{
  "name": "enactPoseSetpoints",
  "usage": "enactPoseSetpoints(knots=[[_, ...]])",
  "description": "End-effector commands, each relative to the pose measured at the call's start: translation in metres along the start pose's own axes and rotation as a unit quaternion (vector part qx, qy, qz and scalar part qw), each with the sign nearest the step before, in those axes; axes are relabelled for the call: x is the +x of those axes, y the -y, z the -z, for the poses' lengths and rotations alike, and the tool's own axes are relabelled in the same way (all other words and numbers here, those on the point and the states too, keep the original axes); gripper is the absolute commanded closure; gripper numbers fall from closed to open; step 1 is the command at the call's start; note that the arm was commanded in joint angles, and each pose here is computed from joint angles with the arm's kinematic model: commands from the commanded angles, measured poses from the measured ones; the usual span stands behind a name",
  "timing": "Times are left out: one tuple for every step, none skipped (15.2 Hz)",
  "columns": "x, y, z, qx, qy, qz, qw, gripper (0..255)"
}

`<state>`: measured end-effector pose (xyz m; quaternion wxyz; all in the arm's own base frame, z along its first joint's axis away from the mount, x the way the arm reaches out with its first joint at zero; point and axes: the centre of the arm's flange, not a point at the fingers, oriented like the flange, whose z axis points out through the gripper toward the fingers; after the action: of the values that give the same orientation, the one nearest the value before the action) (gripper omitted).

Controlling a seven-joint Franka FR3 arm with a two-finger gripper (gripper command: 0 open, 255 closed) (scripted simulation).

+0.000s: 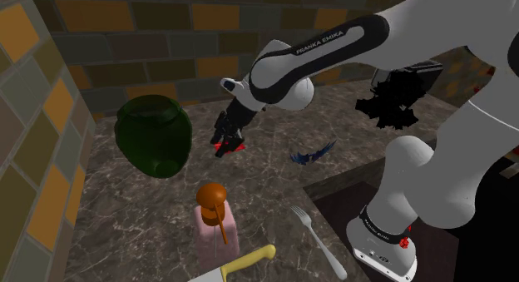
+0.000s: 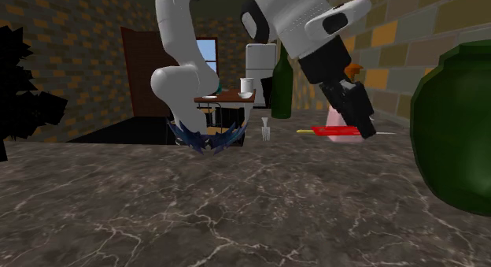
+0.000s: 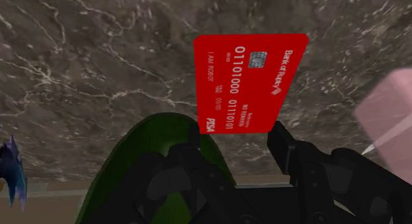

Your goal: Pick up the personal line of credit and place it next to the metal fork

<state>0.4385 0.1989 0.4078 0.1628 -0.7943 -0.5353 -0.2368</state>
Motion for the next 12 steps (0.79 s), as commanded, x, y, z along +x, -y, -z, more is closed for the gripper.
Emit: enactPoseSetpoints(knots=[[0.001, 0.027, 0.000, -0.001, 0.000, -0.001, 1.0000, 255], [0.003, 0.040, -0.001, -0.001, 0.000, -0.001, 1.0000, 255], [0.004, 0.053, -0.002, -0.001, 0.000, -0.001, 1.0000, 255], [0.006, 0.066, -0.003, -0.001, 0.000, -0.001, 1.0000, 255], [0.007, 0.080, -0.004, -0.001, 0.000, -0.001, 1.0000, 255], [0.009, 0.093, -0.005, -0.001, 0.000, -0.001, 1.0000, 255], [0.010, 0.106, -0.006, -0.001, 0.000, -0.001, 1.0000, 255], [0.012, 0.119, -0.007, -0.001, 0.000, -0.001, 1.0000, 255], [0.013, 0.132, -0.008, -0.001, 0.000, -0.001, 1.0000, 255], [0.015, 0.145, -0.009, -0.001, 0.000, -0.001, 1.0000, 255], [0.016, 0.158, -0.010, -0.001, 0.000, -0.001, 1.0000, 255], [0.018, 0.171, -0.011, -0.001, 0.000, -0.001, 1.0000, 255]])
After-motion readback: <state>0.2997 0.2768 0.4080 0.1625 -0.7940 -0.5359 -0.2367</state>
